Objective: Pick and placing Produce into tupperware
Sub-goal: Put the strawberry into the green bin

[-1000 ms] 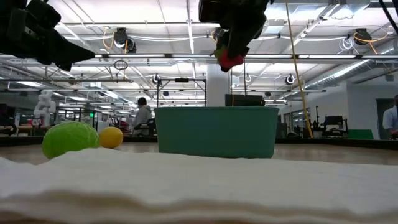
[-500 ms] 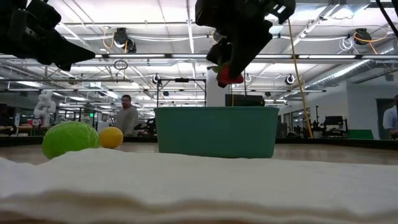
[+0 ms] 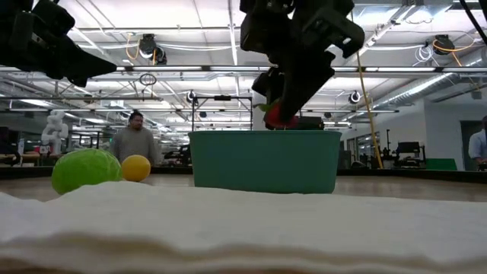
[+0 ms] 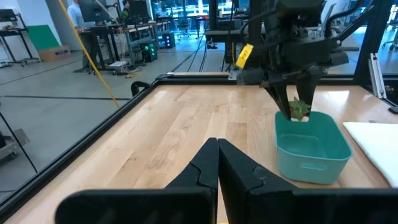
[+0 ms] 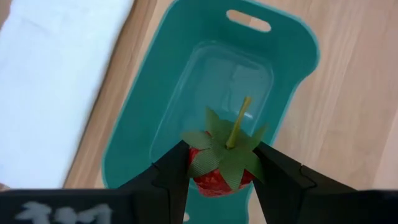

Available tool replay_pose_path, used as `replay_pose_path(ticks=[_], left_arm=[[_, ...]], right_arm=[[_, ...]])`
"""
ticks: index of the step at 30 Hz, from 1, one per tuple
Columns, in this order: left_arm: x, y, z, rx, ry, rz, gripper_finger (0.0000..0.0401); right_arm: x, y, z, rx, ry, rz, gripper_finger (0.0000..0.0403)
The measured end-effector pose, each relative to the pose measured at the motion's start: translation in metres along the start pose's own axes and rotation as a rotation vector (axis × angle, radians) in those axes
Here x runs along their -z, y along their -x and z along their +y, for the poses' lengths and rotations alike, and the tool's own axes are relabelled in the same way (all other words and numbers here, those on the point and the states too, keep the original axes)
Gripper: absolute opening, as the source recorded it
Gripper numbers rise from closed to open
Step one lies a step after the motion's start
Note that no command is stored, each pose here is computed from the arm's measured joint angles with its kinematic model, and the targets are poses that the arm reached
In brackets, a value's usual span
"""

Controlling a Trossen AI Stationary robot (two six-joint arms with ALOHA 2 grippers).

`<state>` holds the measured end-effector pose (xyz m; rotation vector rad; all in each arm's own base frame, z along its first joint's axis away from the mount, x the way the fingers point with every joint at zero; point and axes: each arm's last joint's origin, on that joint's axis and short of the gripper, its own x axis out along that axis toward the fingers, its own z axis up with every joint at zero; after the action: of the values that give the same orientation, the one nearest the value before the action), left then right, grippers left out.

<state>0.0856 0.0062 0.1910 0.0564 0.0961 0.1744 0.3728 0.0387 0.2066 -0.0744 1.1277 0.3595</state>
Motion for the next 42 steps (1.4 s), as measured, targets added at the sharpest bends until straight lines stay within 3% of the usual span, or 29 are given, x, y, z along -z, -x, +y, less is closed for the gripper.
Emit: replay_pose_path(ticks=[17, 24, 31, 42], left_arm=[[0.000, 0.000, 0.000, 0.000, 0.003, 0.000, 0.0005], [0.000, 0.000, 0.000, 0.000, 0.003, 0.000, 0.0005], [0.000, 0.000, 0.000, 0.000, 0.002, 0.000, 0.0005], [0.000, 0.000, 0.000, 0.000, 0.002, 0.001, 0.0005]], right_arm=[[0.003, -0.013, 0.001, -0.002, -0.113, -0.037, 0.0141], [0.008, -0.026, -0.002, -0.007, -0.141, 0.017, 0.0141], [0.011, -0.033, -0.002, -0.011, -0.143, 0.046, 0.0141], [0.009, -0.034, 0.008, -0.016, -0.025, 0.042, 0.0141]])
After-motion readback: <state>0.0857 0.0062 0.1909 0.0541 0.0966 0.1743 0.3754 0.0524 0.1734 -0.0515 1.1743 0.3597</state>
